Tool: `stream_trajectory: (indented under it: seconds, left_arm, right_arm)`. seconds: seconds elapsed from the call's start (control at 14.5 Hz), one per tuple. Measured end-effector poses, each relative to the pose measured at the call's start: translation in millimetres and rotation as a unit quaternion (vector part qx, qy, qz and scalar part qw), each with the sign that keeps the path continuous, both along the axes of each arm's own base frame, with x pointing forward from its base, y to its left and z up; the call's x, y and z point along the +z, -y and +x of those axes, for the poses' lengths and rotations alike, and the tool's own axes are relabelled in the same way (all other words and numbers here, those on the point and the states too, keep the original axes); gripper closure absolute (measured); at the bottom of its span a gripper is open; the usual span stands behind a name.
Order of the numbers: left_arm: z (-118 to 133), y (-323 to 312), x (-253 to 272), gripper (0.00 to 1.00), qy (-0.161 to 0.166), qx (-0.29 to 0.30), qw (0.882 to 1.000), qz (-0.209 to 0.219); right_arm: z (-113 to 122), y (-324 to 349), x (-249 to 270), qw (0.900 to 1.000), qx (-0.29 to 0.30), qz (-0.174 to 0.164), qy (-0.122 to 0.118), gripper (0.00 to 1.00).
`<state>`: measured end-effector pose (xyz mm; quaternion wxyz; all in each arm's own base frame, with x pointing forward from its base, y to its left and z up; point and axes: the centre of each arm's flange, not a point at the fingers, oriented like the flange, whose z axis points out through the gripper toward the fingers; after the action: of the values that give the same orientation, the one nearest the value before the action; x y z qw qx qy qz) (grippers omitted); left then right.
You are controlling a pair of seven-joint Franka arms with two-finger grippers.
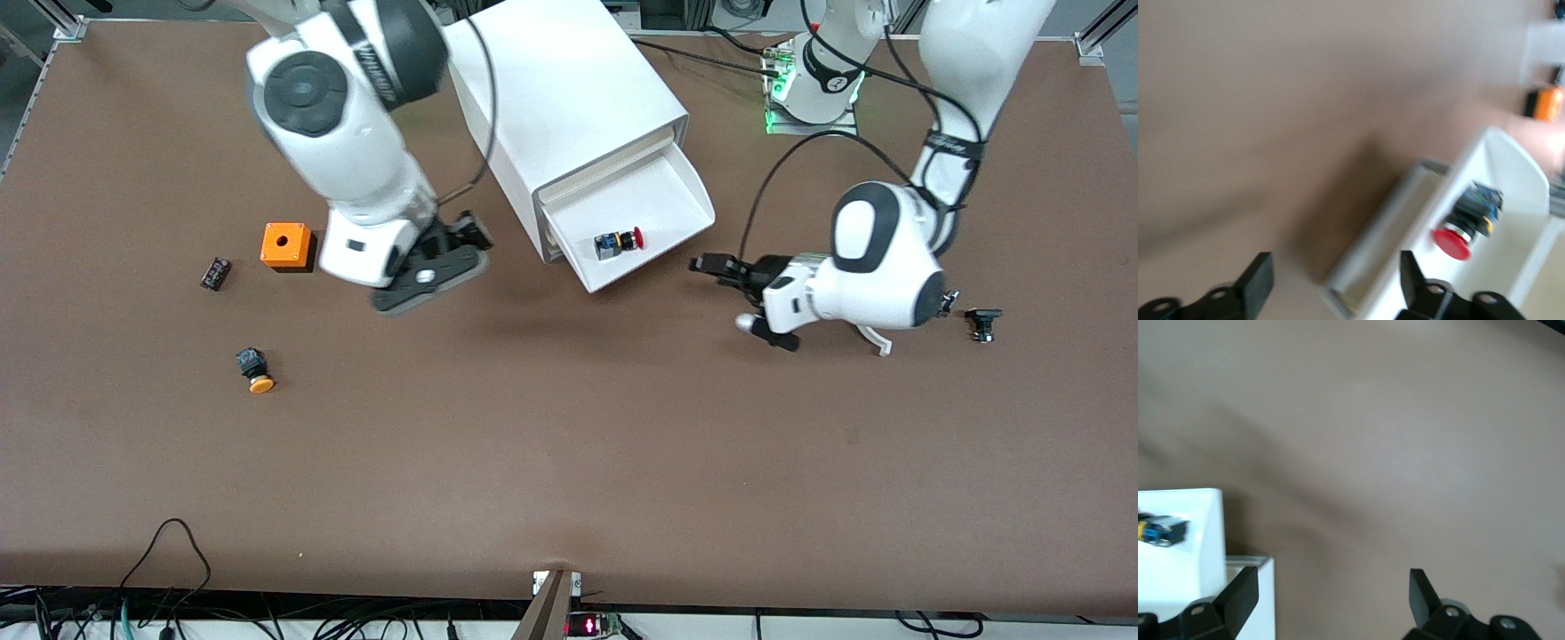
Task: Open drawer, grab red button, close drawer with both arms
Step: 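Lower the right gripper over the red button while the left gripper withdraws, then close the right gripper around the red button inside the drawer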
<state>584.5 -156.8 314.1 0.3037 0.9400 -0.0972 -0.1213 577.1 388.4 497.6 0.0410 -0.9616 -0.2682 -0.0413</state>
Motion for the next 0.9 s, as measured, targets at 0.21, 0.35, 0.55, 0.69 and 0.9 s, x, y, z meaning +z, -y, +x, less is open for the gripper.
stream_trajectory:
  seconds: [0.21,0.35,0.55,0.69,0.9]
  left_arm:
    - [22.1,-81.0,99.3,0.00,0.103,0.037,0.992,0.056]
    - [5.2,-118.7,154.4,0.00,0.130,0.015,0.984,0.121]
    - [-33.2,-146.7,229.1,0.00,0.130,-0.018,0.965,0.227]
    - [-46.8,-152.8,254.7,0.00,0.129,-0.004,0.952,0.279]
    - [-48.9,-152.5,255.0,0.00,0.114,0.027,0.945,0.306]
  right_arm:
    - [-3.7,-46.4,-14.1,0.993,0.118,0.015,0.025,0.00]
    - [-14.8,-77.8,-25.6,0.973,0.226,0.024,0.036,0.00]
    - [-33.9,-124.4,-60.5,0.918,0.395,0.022,0.042,0.00]
    - [-52.6,-153.3,-78.3,0.898,0.438,0.021,0.038,0.00]
    - [-72.7,-176.0,-95.6,0.885,0.464,0.018,0.029,0.00]
